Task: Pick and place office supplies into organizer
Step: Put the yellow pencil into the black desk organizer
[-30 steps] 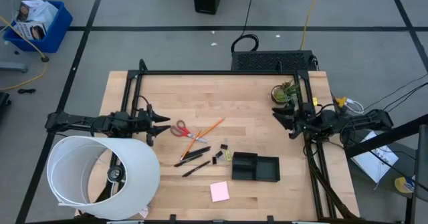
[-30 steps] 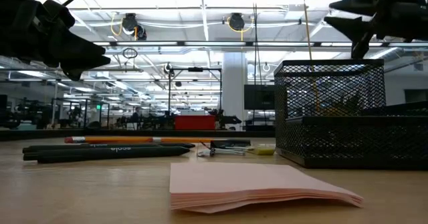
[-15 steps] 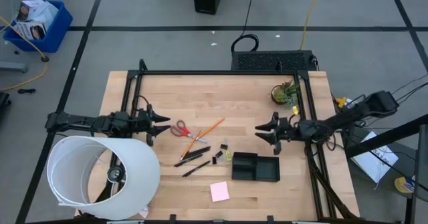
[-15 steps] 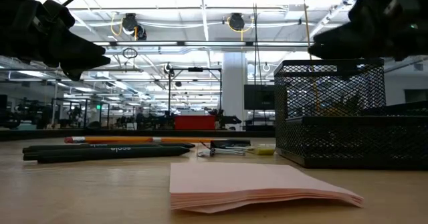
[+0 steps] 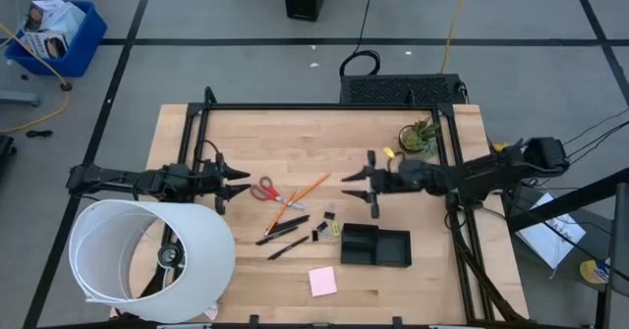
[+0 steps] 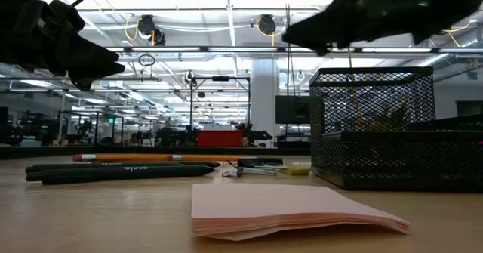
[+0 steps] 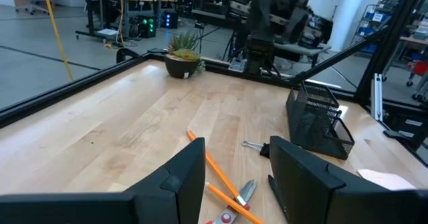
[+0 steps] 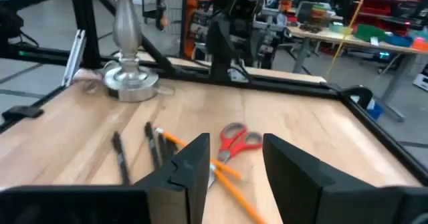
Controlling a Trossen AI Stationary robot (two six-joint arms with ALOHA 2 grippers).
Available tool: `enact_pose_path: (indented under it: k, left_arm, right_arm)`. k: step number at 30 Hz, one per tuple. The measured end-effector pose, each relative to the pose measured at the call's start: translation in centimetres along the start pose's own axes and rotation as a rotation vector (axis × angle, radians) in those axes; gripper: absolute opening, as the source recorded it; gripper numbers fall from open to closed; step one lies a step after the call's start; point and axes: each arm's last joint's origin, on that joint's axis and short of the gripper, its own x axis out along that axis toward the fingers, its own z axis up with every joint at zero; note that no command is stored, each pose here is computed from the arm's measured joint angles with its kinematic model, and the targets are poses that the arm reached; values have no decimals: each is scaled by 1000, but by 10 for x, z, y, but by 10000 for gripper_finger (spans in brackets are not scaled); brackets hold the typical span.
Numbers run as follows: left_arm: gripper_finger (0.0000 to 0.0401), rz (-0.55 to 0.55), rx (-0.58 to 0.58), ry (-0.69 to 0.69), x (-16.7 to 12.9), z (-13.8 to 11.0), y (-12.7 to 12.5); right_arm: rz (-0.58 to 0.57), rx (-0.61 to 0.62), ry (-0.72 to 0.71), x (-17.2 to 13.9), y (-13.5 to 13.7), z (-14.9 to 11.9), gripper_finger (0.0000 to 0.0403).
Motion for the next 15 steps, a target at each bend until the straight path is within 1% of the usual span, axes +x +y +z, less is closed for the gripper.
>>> enact_pose_path:
  k: [4,6,11,15]
  left_arm:
    - [170,0,-12,0,0,0,0]
    - [170,0,-42,-3,0,0,0]
    - [170,13,-50,-18,0,1,0]
    - [170,13,-143,-13,0,1,0]
  right_arm:
    - [100,95,45,18,-24,5,132]
    - [124,113,68,27,-33,6,132]
    - [111,72,211,49,-47,-10,132]
    - [119,49,275,68,-54,-9,132]
